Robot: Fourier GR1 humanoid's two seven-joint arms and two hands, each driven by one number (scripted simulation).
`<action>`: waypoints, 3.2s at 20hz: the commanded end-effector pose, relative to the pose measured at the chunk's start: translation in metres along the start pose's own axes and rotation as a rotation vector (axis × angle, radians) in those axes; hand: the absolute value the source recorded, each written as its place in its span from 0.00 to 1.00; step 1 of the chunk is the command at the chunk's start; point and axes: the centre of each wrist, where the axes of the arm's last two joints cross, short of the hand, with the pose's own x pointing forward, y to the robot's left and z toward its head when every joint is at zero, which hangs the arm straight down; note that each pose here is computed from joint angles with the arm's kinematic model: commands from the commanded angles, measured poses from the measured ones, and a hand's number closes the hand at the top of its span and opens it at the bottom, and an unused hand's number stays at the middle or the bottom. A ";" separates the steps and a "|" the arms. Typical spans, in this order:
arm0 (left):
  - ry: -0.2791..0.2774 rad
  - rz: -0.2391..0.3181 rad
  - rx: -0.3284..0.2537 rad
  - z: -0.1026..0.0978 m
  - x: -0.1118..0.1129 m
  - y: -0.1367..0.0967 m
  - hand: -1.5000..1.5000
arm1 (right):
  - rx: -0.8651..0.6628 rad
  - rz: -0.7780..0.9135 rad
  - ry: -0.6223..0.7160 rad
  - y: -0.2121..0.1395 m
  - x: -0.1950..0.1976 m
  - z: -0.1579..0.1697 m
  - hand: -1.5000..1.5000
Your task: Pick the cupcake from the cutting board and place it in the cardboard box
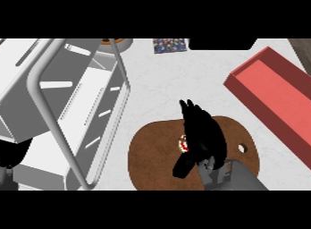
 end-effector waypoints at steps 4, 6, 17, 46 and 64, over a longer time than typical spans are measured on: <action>-0.033 0.004 -0.003 -0.002 0.010 0.006 0.50 | 0.050 0.075 0.171 0.003 -0.002 -0.006 0.00; -0.006 0.010 -0.017 0.003 0.009 0.005 0.50 | 0.054 0.098 0.172 -0.001 0.009 -0.013 0.00; -0.017 0.016 -0.013 0.008 0.004 0.015 0.50 | 0.105 0.108 0.191 0.035 0.003 -0.021 0.00; -0.021 0.012 -0.017 -0.010 0.002 -0.015 0.50 | 0.063 0.223 -0.065 0.030 -0.058 -0.074 1.00; 0.001 0.014 0.001 0.000 -0.003 0.015 0.50 | -0.339 0.211 -0.301 -0.066 -0.048 -0.013 1.00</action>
